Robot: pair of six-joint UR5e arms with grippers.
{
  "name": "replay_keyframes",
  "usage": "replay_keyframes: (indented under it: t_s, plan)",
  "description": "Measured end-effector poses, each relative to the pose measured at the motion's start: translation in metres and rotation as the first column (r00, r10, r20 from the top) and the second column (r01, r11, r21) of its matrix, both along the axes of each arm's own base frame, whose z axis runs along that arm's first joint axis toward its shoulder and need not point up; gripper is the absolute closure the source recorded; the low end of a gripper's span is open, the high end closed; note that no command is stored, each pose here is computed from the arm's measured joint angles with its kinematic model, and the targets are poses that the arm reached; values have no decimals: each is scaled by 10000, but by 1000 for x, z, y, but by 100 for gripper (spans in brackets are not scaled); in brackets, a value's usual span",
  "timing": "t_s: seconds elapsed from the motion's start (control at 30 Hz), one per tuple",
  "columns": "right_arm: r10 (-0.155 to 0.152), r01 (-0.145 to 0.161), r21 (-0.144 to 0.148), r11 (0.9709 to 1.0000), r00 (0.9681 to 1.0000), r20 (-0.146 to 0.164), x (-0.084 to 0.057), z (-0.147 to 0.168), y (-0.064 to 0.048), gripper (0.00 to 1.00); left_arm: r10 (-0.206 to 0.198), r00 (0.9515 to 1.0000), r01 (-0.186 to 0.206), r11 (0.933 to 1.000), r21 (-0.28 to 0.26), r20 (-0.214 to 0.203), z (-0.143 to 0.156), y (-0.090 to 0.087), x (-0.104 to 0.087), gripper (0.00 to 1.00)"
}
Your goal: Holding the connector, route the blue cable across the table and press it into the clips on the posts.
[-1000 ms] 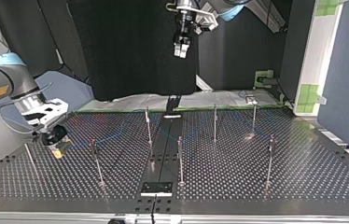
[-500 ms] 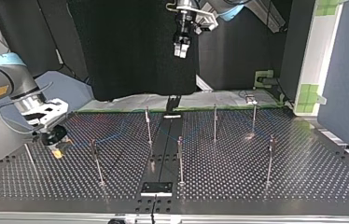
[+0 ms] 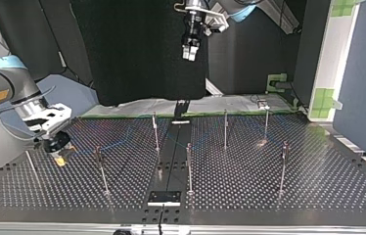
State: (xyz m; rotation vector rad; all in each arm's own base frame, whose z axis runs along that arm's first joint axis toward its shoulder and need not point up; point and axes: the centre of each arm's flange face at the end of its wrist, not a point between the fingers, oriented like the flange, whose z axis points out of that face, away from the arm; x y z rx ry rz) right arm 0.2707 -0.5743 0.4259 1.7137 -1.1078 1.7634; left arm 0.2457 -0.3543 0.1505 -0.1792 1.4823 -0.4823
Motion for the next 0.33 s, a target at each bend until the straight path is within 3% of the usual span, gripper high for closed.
replay_keyframes:
  t_s: [0.33]
  plan:
    - [-1, 1, 0, 10000, 10000, 0, 0, 0, 0, 100, 0, 10000, 0, 10000, 0, 0, 0, 0, 0, 0]
